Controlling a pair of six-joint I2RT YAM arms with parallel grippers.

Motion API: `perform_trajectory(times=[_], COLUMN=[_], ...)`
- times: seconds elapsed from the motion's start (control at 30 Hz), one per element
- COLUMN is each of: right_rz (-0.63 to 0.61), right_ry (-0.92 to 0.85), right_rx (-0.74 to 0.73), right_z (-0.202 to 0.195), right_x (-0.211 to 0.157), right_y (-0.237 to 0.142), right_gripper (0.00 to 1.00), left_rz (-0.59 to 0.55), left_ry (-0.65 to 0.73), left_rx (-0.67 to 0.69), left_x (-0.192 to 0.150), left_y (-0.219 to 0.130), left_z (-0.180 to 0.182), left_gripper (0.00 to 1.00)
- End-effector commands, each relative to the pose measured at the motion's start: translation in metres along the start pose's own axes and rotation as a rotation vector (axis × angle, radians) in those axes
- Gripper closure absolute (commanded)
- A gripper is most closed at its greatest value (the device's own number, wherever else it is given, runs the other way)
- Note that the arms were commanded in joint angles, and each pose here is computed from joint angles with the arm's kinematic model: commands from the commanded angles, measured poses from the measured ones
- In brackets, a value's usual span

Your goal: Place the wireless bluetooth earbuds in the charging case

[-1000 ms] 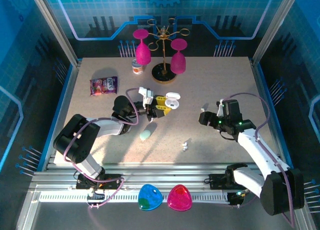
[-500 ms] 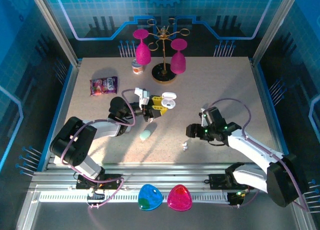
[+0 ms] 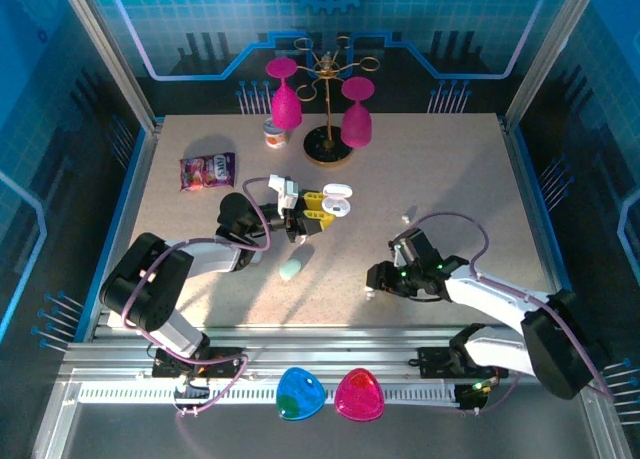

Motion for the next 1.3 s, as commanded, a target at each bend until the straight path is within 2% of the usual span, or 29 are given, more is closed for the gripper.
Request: perform_trajectory(times=[0.0, 0.53, 0.87, 1.27], right_rz=[0.008, 0.052, 0.069, 0.074], right_ry=[-0.01, -0.007, -0.026, -0.047], right_rx=[0.041, 0.056, 0.139, 0.058], right_z=[0.009, 0.011, 0.021, 0.01], right_x=[0.001, -0.002, -0.003, -0.006], right_y=[0.005, 0.014, 0.019, 0.018], right_gripper=[0.53, 0.57, 0.59, 0.58], left_rz=[-0.026, -0.025, -0.028, -0.022], left_ry=[0.076, 0.079, 0.078, 0.069], left_rx=[-0.033, -0.03, -0.031, -0.029], left_x=[0.013, 0.014, 0.016, 0.013], left_y=[-0.002, -0.006, -0.005, -0.006], left_z=[-0.007, -0.008, -0.006, -0.006], left_gripper=[0.77, 0.77, 0.77, 0.77])
Point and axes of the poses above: each hand's point on the last joint's axis, 136 mm out from that joint toward the fingers, its own y axis out along the fingers, its own z axis along the line the jaws close on, x = y × z, the point moved 4 cm from there along -y, back along the fingers, and after that the axes turned 3 degrees about y, right-handed, at the moved point
